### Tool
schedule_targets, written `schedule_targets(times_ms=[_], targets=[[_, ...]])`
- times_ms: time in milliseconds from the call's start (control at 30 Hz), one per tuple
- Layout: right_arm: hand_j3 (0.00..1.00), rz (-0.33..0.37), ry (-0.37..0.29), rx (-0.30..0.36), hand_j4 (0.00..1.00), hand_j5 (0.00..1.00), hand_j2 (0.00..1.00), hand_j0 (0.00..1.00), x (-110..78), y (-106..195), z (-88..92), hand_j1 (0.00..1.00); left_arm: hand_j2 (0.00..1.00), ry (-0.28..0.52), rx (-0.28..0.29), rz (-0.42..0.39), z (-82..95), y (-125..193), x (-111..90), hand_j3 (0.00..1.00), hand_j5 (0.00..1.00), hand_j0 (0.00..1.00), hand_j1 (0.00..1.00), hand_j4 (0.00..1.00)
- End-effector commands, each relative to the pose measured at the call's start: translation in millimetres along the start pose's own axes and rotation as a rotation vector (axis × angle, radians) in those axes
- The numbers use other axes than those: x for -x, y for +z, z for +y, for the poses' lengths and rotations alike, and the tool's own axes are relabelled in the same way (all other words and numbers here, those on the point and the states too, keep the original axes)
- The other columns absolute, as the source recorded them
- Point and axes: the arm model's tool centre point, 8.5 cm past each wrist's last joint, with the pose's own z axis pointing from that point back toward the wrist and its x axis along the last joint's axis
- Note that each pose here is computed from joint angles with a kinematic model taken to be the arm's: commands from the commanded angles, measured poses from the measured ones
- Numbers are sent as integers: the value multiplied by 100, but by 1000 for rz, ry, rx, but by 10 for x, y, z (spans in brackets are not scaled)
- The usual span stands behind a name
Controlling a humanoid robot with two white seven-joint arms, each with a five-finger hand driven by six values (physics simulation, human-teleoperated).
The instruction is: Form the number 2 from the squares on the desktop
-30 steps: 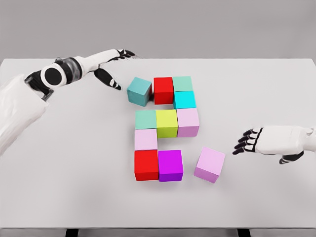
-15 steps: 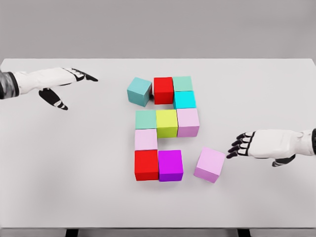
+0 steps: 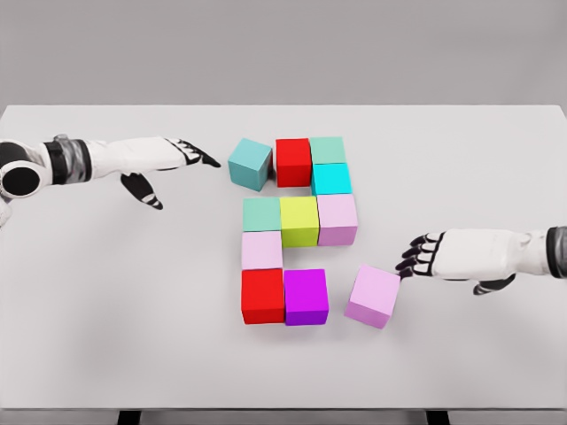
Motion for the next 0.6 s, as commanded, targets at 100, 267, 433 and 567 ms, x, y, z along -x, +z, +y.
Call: schedule_targets(times_ms=[100, 267, 433, 567], targets=[[100, -10, -3, 16, 100, 100, 100, 100, -12, -37, -33, 100, 100, 2, 7, -33, 12, -154, -102, 100, 100, 100, 100, 100], [100, -5, 4, 26, 100, 100, 100, 100, 4, -22, -83, 100, 100, 1, 16, -48, -3, -216, -149, 100, 100, 100, 100, 100], [100, 17, 18, 51, 100, 100, 100, 100, 78, 94, -232, 100, 100, 0, 15, -59, 1, -258, -183, 100, 100, 100, 100, 100], [100, 45, 17, 19, 100, 100, 100, 100, 113, 229, -176, 100, 100, 0, 11, -71, 11, -309, -221, 100, 100, 100, 100, 100]])
